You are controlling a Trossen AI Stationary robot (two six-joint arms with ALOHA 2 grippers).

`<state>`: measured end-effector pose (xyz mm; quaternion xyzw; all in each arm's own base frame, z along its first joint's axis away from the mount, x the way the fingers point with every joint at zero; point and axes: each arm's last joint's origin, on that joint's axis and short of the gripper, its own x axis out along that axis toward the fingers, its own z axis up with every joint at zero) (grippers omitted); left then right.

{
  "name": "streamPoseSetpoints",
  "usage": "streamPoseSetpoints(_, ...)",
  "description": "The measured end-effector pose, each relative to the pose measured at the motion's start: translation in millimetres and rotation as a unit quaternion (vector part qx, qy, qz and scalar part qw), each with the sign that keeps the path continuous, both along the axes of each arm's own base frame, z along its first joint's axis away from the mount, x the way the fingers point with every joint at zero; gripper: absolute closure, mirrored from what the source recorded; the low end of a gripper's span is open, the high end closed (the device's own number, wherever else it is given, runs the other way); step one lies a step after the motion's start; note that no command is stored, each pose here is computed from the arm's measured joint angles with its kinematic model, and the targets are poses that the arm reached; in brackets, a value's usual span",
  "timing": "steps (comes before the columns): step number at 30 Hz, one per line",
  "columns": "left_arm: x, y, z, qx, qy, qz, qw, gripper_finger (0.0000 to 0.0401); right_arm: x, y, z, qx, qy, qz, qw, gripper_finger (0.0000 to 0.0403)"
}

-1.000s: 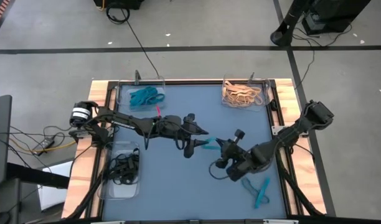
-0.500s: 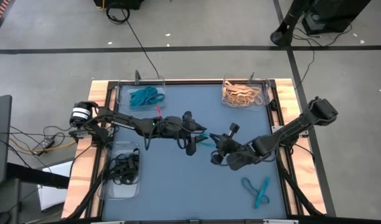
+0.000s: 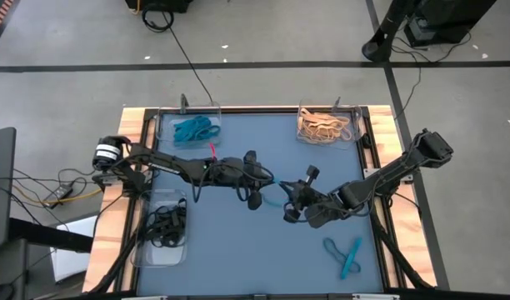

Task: Sort rubber bands into baskets
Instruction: Put the blue rubber band into the top left transparent bin

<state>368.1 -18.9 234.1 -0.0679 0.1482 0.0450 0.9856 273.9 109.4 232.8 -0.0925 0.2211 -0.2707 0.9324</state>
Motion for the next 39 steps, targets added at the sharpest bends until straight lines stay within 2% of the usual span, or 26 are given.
streamPoseSetpoints(8,-18.3,11.2,18.2,0.029,0.032,0.039,0.998,0.0398,-3.0,0.3,-6.0,0.063,0.011,0.007,0.998,0.0268)
streamPoseSetpoints(12,-32.2,18.9,31.1,0.049,0.05,0.066,0.995,0.0399,-7.0,0.8,-11.7,0.12,0.027,0.005,0.992,0.022)
streamPoseSetpoints(16,-47.4,28.7,40.7,0.063,0.076,0.102,0.99,0.04,-15.8,3.6,-26.6,0.187,0.061,-0.009,0.98,0.0192)
streamPoseSetpoints(21,-63.6,42.6,49.0,0.088,0.105,0.151,0.979,0.04,-32.3,14.6,-52.5,0.221,0.094,-0.012,0.971,0.0183)
streamPoseSetpoints(27,-72.7,63.2,45.2,0.116,0.153,0.187,0.963,0.04,-53.6,25.3,-71.6,0.247,0.113,-0.015,0.962,0.0196)
streamPoseSetpoints(33,-85.1,99.6,38.4,0.075,0.189,0.255,0.945,0.04,-70.6,35.7,-80.8,0.276,0.135,-0.015,0.951,0.021)
streamPoseSetpoints(39,-101.1,139.5,36.0,0.05,0.206,0.309,0.927,0.04,-82.1,45.9,-86.8,0.319,0.187,0.014,0.929,0.0213)
